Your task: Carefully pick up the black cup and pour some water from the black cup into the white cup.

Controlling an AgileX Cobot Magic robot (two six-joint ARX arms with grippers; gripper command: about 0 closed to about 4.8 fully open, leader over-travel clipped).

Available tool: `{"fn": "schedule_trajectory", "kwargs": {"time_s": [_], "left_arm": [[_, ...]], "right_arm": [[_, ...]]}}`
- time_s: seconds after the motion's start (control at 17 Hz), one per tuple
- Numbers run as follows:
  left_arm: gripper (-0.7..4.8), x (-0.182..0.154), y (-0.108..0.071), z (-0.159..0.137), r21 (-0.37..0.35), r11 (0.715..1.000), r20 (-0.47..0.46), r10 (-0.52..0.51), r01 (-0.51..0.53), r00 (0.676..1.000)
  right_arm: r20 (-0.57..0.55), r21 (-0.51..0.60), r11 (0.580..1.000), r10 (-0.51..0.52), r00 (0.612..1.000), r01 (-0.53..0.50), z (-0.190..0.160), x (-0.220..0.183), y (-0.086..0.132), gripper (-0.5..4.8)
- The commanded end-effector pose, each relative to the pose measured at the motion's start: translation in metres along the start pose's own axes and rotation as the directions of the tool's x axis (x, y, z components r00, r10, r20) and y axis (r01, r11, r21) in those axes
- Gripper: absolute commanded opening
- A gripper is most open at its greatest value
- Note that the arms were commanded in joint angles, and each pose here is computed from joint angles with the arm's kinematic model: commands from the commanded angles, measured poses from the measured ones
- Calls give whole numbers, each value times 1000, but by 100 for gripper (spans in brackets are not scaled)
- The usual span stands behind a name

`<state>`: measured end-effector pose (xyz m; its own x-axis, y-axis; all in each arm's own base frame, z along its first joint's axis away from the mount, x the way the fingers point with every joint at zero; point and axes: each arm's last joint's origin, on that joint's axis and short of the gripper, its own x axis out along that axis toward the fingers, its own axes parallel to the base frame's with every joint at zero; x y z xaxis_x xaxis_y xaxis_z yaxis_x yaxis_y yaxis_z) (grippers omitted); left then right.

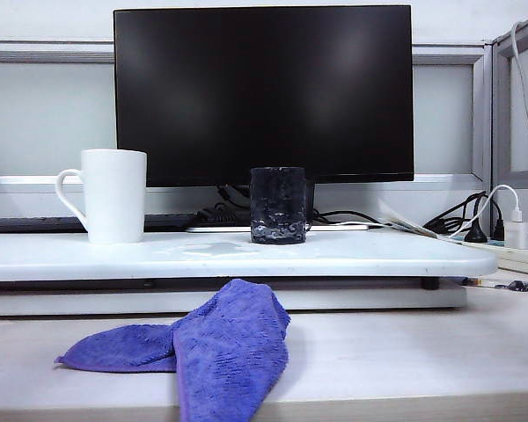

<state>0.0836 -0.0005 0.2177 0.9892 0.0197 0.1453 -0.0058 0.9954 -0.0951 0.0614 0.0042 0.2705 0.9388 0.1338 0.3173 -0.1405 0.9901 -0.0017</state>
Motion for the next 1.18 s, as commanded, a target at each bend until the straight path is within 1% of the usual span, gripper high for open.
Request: {"fn": "schedule_trajectory", "kwargs": {"time_s": [0.06, 0.12, 0.18, 0.29, 0.41, 0.53, 0.59, 0.65, 0.71, 0.82, 0.88, 1.0, 1.06, 1.12, 1.18], "left_arm": [[479, -9, -7, 48, -55, 988, 228, -128, 144, 965], [479, -8, -9, 60, -84, 977, 252, -167, 194, 953], [479, -5, -11, 69, -85, 971, 250, -195, 222, 948], [479, 11, -16, 86, -71, 952, 206, -277, 296, 939], [479, 36, -21, 98, -69, 925, 133, -362, 373, 923], [479, 66, -24, 103, -95, 898, 41, -428, 430, 903], [479, 75, -25, 102, -113, 888, 12, -447, 446, 894], [479, 90, -27, 99, -133, 884, -32, -456, 448, 890], [479, 99, -27, 97, -144, 884, -56, -456, 445, 888], [479, 118, -32, 84, -168, 876, -113, -472, 451, 874], [479, 131, -35, 70, -186, 883, -166, -461, 431, 872], [479, 145, -42, 51, -217, 875, -235, -477, 433, 846], [479, 153, -48, 40, -213, 865, -263, -498, 454, 826], [479, 158, -52, 31, -205, 860, -286, -509, 467, 812], [479, 159, -55, 28, -209, 856, -296, -516, 473, 803]], "right_arm": [[113, -61, 998, -21, 993, 28, 51, 1, 1, 458], [125, -53, 998, -19, 992, 26, 64, 7, 1, 458], [137, -51, 999, -6, 991, 13, 79, 18, 1, 458], [135, -54, 998, 33, 990, -25, 100, 47, -1, 458], [68, -46, 997, 68, 995, -65, 109, 81, -4, 458], [-13, -9, 988, 157, 987, -157, 105, 116, -5, 457], [-56, 8, 982, 191, 980, -191, 98, 132, -4, 457], [-111, 33, 973, 229, 967, -227, 87, 151, -3, 457], [-142, 50, 968, 252, 957, -247, 79, 161, -1, 457], [-225, 93, 955, 297, 928, -283, 47, 191, 6, 456], [-281, 124, 944, 329, 901, -306, 19, 211, 14, 453], [-340, 151, 932, 362, 868, -329, -23, 236, 24, 453], [-367, 164, 926, 378, 850, -341, -49, 248, 28, 453], [-379, 173, 921, 389, 840, -349, -69, 257, 32, 453], [-382, 173, 921, 389, 838, -348, -82, 262, 33, 453]]}}
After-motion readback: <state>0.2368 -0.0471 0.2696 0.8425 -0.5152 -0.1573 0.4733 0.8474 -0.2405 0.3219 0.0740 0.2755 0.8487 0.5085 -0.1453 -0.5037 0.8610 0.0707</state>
